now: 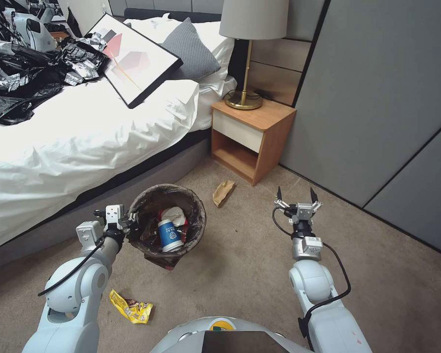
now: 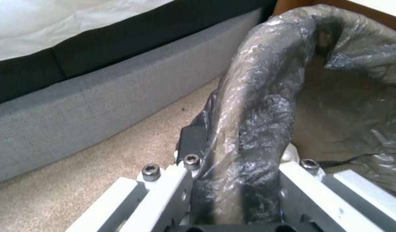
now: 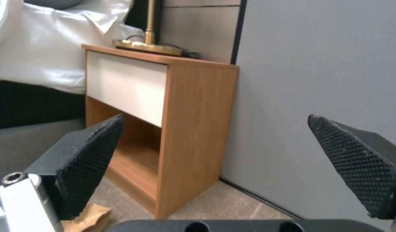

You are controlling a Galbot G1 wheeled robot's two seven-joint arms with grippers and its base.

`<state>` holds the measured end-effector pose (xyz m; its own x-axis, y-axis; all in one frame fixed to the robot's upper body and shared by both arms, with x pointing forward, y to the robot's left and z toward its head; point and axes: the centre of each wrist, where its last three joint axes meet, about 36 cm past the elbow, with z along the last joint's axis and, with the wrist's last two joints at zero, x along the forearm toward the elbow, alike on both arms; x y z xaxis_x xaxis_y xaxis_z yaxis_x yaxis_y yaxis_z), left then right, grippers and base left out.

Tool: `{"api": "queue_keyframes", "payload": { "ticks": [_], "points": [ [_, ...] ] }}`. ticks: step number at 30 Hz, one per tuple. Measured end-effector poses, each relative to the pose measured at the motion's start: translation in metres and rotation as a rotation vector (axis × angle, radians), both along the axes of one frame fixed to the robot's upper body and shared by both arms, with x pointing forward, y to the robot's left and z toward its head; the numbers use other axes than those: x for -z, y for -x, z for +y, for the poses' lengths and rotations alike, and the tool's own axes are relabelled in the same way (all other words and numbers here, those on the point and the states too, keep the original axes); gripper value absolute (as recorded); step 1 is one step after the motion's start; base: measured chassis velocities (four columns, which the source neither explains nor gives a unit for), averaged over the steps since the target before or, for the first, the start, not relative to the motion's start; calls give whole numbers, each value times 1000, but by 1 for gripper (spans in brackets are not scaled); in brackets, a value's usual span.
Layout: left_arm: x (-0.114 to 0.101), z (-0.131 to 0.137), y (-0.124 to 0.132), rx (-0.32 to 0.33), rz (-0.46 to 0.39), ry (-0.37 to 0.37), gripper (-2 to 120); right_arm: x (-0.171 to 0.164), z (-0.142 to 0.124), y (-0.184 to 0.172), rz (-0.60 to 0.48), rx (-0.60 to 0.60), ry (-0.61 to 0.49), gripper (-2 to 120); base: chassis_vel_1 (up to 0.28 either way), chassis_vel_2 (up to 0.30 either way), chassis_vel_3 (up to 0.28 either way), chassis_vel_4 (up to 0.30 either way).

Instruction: Pick up the trash bin, then pick up the garbage from the floor and place it into the trash bin.

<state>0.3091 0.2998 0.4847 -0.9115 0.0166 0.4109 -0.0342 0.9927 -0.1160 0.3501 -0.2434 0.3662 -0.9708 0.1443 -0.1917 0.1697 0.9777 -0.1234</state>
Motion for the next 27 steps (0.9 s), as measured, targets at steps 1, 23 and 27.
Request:
{"api": "queue_keyframes", "payload": {
  "ticks": [1, 23, 27],
  "points": [
    [0, 0, 0, 0, 0, 0, 5, 0, 0, 0, 0, 0, 0, 100, 0, 0, 0, 0],
    [-6, -2, 2, 7, -12, -5, 5, 2, 9, -5, 48, -7, -26, 100, -2, 3, 1, -1],
    [-6, -3, 2, 7, -13, -5, 5, 2, 8, -5, 53, -5, -30, 100, -55, 62, 62, -53]
  ]
}}
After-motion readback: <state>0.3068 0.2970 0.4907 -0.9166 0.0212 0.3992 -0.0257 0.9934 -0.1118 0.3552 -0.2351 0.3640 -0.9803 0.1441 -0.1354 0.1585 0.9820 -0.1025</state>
